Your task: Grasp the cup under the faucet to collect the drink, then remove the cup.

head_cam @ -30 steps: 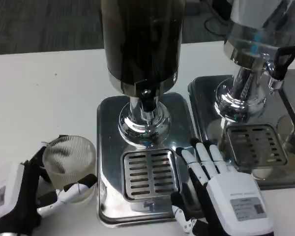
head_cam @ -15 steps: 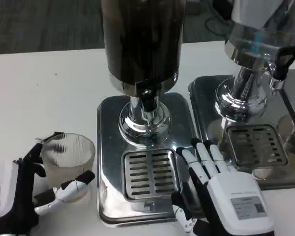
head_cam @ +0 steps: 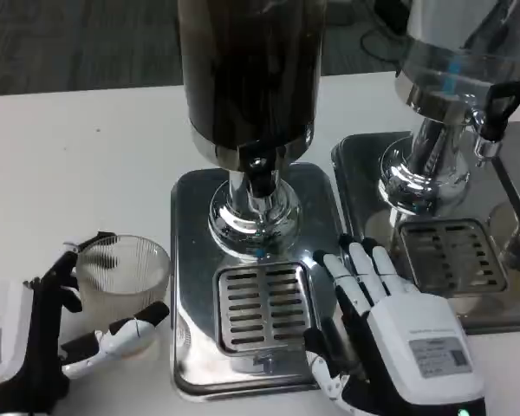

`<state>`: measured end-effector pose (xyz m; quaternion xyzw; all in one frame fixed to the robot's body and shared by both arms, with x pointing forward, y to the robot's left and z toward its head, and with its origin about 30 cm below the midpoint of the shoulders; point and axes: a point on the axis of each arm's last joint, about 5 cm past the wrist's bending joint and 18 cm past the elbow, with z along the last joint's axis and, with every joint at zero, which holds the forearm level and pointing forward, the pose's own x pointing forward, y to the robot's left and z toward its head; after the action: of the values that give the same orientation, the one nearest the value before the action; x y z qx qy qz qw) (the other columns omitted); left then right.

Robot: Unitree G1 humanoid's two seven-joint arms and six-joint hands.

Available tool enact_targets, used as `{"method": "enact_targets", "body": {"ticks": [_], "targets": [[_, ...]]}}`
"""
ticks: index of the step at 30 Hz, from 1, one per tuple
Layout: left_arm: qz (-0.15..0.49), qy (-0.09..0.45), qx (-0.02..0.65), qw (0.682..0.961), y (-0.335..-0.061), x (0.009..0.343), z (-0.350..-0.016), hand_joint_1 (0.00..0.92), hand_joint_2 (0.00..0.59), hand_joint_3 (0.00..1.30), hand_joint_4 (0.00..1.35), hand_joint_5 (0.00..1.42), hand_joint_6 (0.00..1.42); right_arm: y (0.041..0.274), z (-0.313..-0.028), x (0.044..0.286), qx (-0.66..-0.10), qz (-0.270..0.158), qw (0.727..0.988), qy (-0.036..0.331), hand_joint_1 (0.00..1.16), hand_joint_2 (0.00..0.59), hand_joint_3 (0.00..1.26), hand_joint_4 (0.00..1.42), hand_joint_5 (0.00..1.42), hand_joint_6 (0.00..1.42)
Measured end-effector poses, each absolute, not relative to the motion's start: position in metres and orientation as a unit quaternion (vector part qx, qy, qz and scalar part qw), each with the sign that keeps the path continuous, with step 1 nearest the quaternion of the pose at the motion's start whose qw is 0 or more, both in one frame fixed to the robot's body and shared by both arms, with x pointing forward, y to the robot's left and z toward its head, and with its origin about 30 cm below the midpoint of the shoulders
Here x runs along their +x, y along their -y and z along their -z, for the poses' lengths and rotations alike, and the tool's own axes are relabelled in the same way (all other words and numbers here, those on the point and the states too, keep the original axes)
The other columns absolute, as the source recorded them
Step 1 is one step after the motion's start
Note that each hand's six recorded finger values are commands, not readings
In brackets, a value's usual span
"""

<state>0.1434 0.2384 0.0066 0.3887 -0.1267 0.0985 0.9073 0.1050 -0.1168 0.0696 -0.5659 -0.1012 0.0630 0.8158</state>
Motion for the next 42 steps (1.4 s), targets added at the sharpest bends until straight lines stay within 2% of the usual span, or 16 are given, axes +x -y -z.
{"method": "enact_targets", "body": {"ticks": [16,27,32,42], "targets": [[-0.096,0.179,0.377,0.904,-0.227,0.151,-0.013,0.565,0.093,0.45,0.57,0.79,0.98,0.117,-0.069,0.103,-0.565,-0.064,0.817,0.097,0.41,0.447,0.09,0.0,0.0,0.23],[-0.019,0.227,0.368,0.901,-0.198,0.169,-0.016,0.574,0.087,0.47,0.57,0.79,0.98,0.117,-0.07,0.105,-0.565,-0.051,0.819,0.092,0.41,0.45,0.08,0.0,0.0,0.24],[0.002,0.233,0.375,0.897,-0.189,0.186,-0.018,0.575,0.086,0.47,0.57,0.79,0.98,0.117,-0.07,0.104,-0.564,-0.048,0.82,0.088,0.41,0.453,0.08,0.0,0.0,0.24],[0.034,0.229,0.379,0.896,-0.168,0.197,-0.013,0.562,0.086,0.46,0.56,0.79,0.98,0.117,-0.069,0.101,-0.562,-0.044,0.822,0.079,0.41,0.45,0.08,0.0,0.0,0.25]]}}
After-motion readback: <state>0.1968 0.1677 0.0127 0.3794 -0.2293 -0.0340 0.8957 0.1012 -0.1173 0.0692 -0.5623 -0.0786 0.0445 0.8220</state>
